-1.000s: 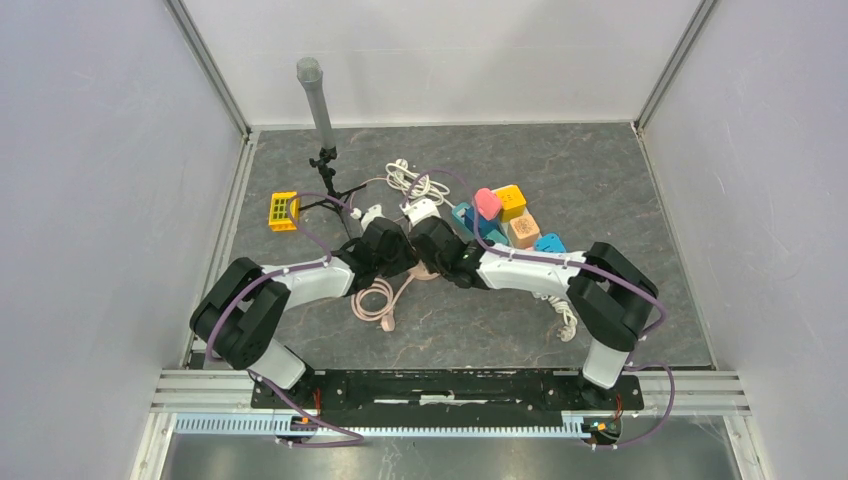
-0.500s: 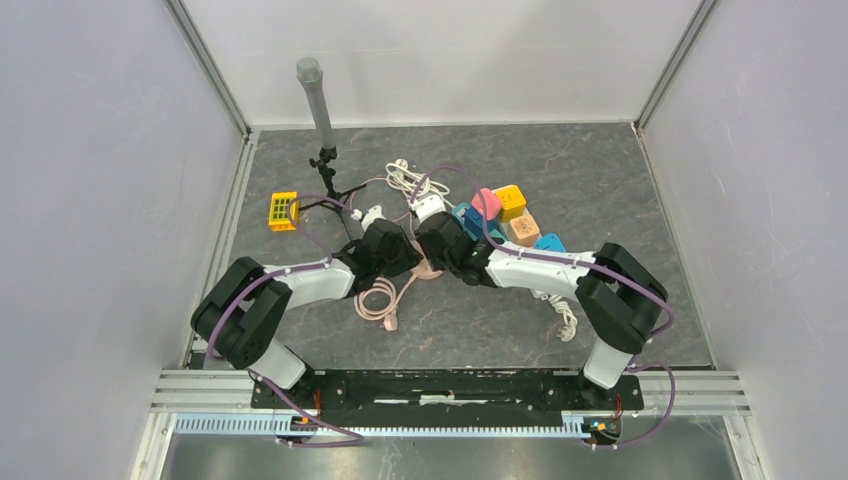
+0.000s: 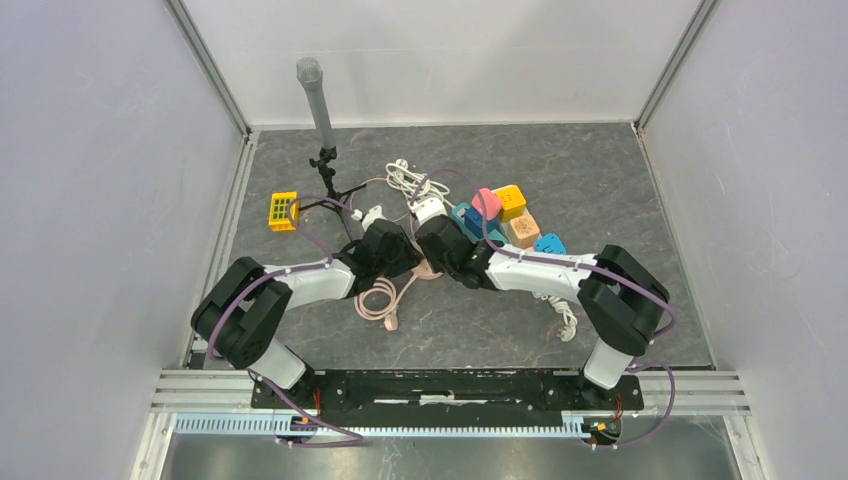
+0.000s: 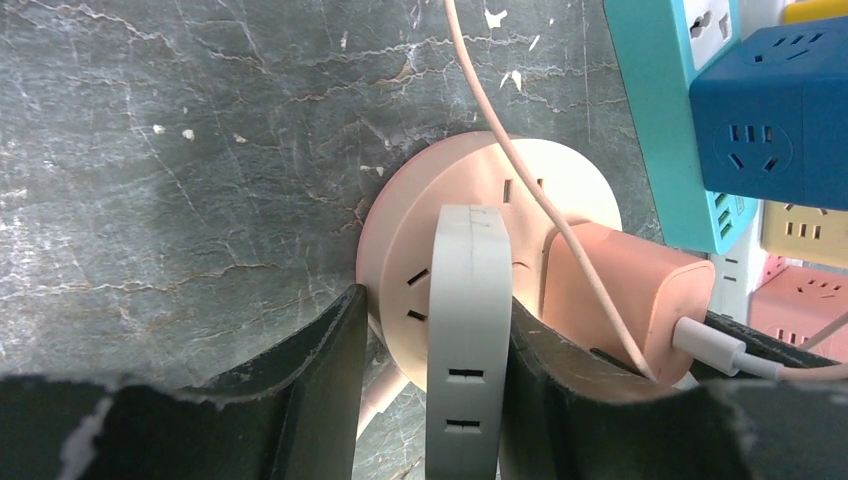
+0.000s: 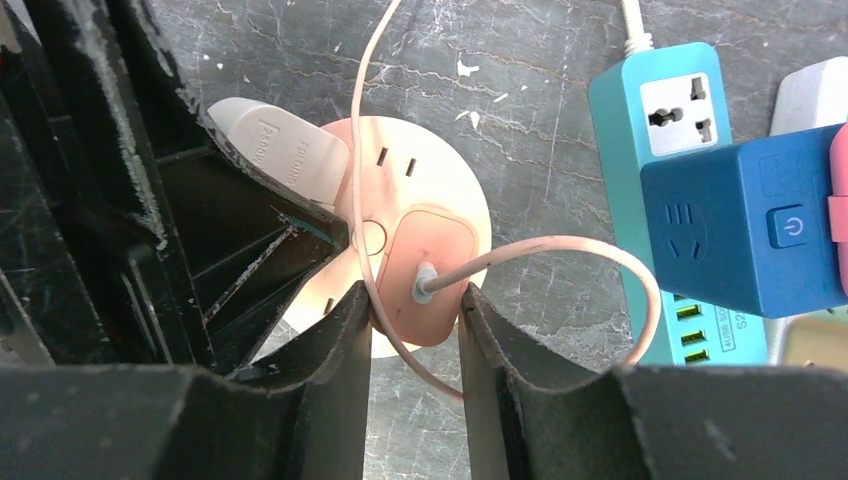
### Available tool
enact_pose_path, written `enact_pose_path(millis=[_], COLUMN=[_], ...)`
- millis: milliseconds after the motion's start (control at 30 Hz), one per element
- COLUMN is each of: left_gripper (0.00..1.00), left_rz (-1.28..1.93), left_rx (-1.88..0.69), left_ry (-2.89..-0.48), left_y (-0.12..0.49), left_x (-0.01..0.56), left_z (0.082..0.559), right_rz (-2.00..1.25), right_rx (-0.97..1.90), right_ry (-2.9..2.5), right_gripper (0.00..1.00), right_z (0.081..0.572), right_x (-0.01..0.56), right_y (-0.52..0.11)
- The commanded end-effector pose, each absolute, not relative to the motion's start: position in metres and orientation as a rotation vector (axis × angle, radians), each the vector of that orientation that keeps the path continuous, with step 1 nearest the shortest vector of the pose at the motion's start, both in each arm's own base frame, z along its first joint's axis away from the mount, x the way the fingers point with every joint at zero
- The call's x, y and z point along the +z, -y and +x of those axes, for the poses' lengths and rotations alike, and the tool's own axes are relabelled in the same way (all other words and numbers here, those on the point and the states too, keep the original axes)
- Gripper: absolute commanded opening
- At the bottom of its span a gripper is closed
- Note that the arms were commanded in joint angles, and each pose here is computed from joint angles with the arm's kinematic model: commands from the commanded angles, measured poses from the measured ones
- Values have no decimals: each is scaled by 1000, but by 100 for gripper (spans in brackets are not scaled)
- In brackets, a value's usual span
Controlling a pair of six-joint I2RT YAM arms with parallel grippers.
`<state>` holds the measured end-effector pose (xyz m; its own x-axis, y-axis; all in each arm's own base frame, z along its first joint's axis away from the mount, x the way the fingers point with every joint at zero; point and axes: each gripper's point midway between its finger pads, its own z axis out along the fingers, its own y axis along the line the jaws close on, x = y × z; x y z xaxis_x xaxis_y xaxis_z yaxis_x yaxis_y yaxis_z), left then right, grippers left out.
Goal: Pull the plug off the socket
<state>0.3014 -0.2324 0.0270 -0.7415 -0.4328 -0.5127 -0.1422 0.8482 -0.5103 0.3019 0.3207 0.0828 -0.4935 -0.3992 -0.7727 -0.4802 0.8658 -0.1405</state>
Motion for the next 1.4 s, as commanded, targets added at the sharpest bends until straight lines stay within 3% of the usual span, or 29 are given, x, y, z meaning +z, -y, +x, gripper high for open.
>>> enact_pose_path(millis=[0, 200, 567, 867, 1133, 1367], left_gripper=[45, 44, 44, 42, 40, 41], left_rz=[-391, -370, -362, -359, -369, -343], left_rx=[-53, -40, -29, -69, -66, -189], left_ry=[-2717, -2720, -2725, -2728, -2732, -2715], left_y=[146, 146, 145, 151, 149, 165], left_x=[-61, -64, -68, -68, -70, -53], left_z=[222, 223, 223, 224, 221, 227], right_rz=[-484, -501, -470, -653, -485, -489], right_rx=[444, 494, 329, 361, 465, 295], right_ry=[-1923, -2007, -2154, -2027, -2001, -2069], right_gripper=[0, 0, 0, 0, 0, 0], right_z=[315, 309, 331, 296, 325, 337], right_x=[185, 158, 148, 130, 171, 152], right_y=[-351, -363, -362, -369, -347, -334])
